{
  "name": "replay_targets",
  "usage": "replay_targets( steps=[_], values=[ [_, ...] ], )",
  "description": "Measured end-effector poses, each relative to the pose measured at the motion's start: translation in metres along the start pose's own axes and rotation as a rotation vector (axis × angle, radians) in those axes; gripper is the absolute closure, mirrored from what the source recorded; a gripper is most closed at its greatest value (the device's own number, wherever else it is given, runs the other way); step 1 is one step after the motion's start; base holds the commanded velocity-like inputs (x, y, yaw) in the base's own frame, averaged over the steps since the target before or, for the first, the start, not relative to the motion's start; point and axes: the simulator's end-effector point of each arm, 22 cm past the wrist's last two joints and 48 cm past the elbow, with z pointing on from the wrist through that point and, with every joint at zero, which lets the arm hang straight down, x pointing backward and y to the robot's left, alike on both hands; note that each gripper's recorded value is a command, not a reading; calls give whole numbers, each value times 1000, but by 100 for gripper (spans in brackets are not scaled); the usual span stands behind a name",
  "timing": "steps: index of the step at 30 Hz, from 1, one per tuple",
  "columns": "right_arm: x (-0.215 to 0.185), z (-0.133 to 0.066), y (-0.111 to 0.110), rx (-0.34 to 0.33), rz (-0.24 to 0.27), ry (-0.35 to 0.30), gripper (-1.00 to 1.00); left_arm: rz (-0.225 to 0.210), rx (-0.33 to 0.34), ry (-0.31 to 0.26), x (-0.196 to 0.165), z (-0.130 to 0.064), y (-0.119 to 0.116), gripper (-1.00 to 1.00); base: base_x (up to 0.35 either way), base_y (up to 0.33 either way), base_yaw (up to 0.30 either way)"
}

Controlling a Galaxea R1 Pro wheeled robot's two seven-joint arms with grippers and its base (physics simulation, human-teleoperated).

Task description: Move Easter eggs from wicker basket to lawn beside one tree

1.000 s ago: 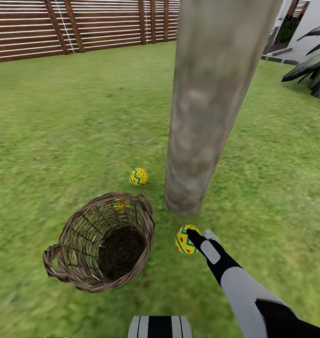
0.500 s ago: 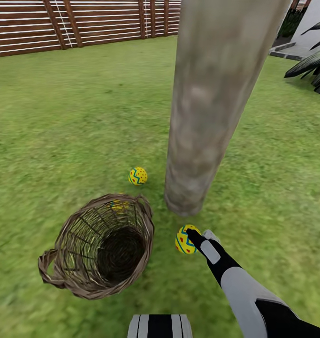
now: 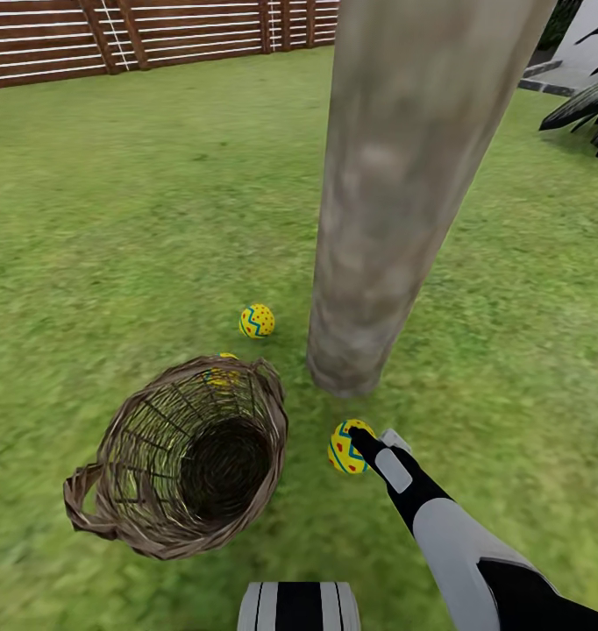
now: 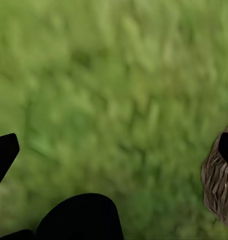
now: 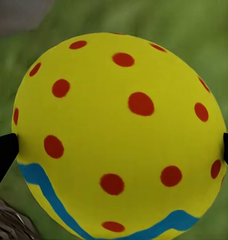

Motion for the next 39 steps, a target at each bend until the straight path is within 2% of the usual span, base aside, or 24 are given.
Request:
replay_targets(
  steps=[5,15,30,31,39],
  values=[
    [0,0,0,0,0,0,100,20,13,-9,-2,-3,-9,-100,26,0,0],
    [3,3,-3,6,-1,6,100,-10,-7,3,5,-1,2,-100,94,0,0],
    [13,12,-14,23,1,24,100,-3,-14,9,7,0,2,-100,1,0,0],
    [13,12,-14,23,1,24,-100,-3,-14,8,7,0,2,-100,0,0,0],
    [12,12,-15,25,1,23,-100,-2,-26,5,8,1,5,-100,0,0,0]
  ],
)
